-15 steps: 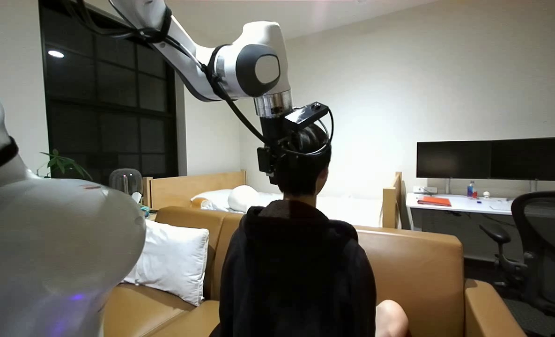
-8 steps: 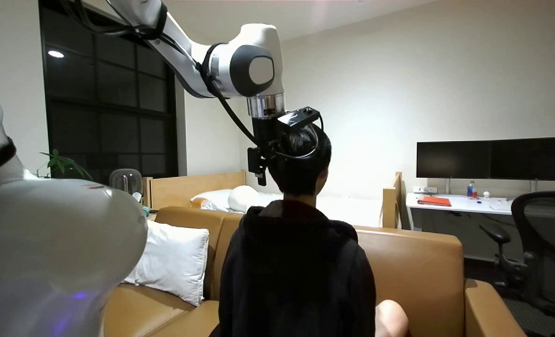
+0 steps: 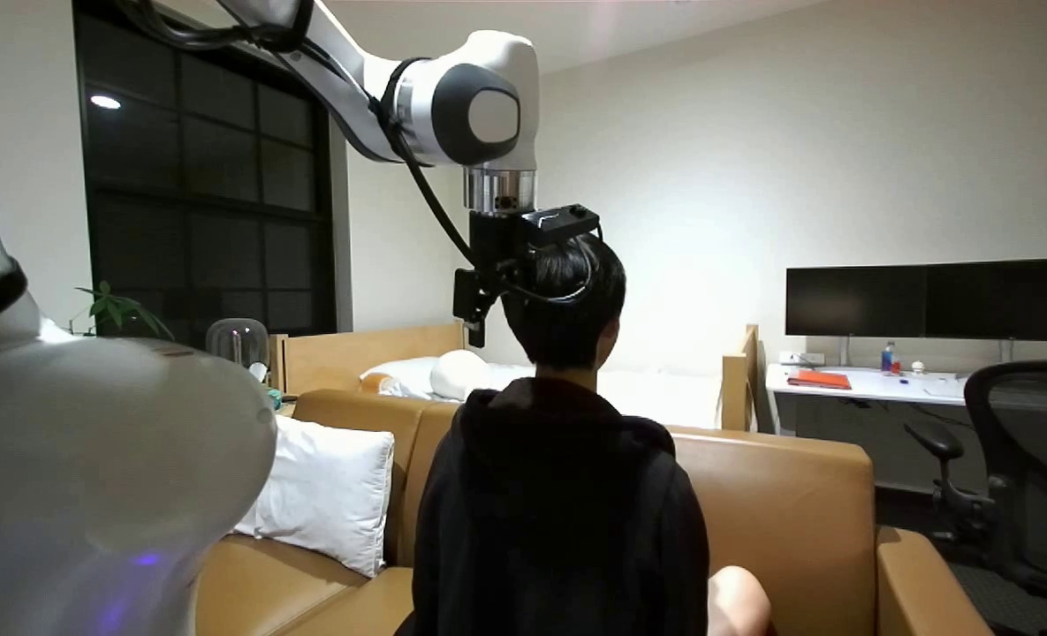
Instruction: Cover the human's head with the hoodie
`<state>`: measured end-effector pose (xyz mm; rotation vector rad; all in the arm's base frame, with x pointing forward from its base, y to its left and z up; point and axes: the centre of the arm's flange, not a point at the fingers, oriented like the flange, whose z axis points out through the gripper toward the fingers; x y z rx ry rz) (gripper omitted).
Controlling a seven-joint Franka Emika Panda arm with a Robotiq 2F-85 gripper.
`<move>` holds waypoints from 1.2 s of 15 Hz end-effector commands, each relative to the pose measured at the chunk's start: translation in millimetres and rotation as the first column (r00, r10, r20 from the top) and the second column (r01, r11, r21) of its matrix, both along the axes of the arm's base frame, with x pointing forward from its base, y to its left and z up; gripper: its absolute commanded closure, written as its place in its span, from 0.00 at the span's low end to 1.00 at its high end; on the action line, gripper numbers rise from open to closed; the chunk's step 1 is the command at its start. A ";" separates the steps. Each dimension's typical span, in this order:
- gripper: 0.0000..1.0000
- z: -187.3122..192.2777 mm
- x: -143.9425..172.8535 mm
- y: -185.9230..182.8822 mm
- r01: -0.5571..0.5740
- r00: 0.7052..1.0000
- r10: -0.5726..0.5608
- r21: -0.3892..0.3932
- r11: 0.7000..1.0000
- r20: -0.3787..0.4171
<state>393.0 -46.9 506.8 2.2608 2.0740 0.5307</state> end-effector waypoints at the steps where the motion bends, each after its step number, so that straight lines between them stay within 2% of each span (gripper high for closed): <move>1: 0.00 -9.1 1.6 4.8 0.019 1.000 -0.018 -0.033 0.999 0.014; 10: 0.00 -27.4 5.9 14.4 0.031 0.999 -0.031 -0.065 0.997 0.009; 18: 0.00 -48.4 12.6 23.3 0.098 0.995 -0.098 -0.071 0.993 0.002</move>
